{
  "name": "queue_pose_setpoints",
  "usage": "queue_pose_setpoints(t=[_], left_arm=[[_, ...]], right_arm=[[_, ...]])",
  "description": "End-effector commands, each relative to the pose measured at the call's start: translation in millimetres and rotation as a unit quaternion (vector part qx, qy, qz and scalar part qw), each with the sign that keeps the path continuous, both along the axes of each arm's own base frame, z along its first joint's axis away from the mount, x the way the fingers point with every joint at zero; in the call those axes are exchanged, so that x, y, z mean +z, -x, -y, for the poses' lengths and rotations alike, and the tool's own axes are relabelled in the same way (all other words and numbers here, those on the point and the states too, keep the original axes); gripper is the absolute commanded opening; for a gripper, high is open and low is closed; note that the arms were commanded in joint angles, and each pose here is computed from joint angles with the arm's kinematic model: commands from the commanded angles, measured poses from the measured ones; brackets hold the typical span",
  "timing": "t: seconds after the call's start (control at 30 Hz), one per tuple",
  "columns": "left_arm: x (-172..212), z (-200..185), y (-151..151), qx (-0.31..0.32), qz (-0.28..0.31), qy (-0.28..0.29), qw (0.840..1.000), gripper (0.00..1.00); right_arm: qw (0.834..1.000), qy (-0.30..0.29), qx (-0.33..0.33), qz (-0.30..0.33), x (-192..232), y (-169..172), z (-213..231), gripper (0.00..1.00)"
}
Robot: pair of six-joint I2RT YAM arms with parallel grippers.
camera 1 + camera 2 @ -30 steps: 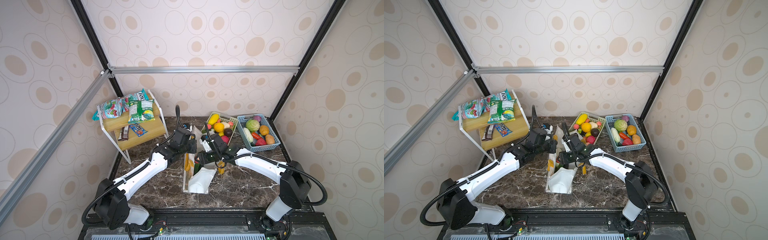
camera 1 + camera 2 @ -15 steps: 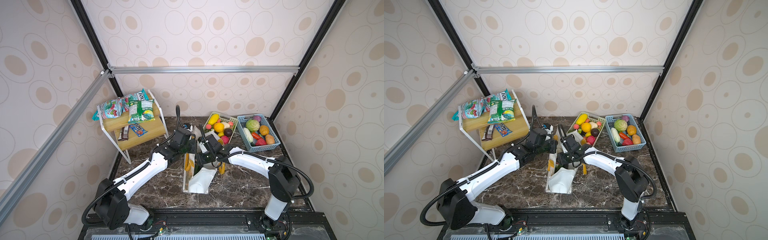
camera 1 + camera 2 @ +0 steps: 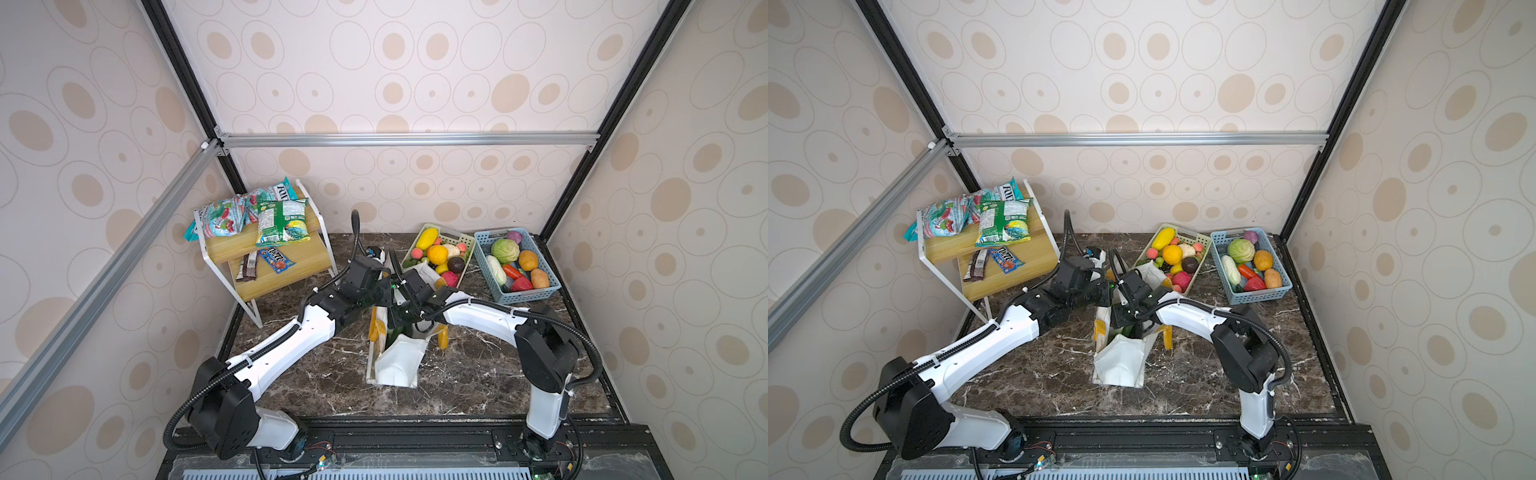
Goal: Place the food into the grocery bag and tie it
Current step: 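Lower the peach into the white bag and open the right gripper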
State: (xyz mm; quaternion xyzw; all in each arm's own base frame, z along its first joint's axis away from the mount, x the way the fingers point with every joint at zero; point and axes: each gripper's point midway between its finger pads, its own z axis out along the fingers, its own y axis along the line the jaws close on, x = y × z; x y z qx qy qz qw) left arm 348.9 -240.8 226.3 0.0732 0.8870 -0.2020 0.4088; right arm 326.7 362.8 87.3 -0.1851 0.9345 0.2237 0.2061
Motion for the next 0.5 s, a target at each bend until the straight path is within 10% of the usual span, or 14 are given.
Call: queue_pose_setpoints(t=[0.0, 0.47], left_arm=[[45, 8, -5, -0.004, 0.049, 0.041, 0.998, 0.0], [33, 4, -6, 0.007, 0.042, 0.026, 0.999, 0.0]], right_arm=[[0.995, 0.081, -0.011, -0.055, -46, 19, 26, 0.63], [0.997, 0.067, -0.027, -0.018, -3, 17, 35, 0.99]])
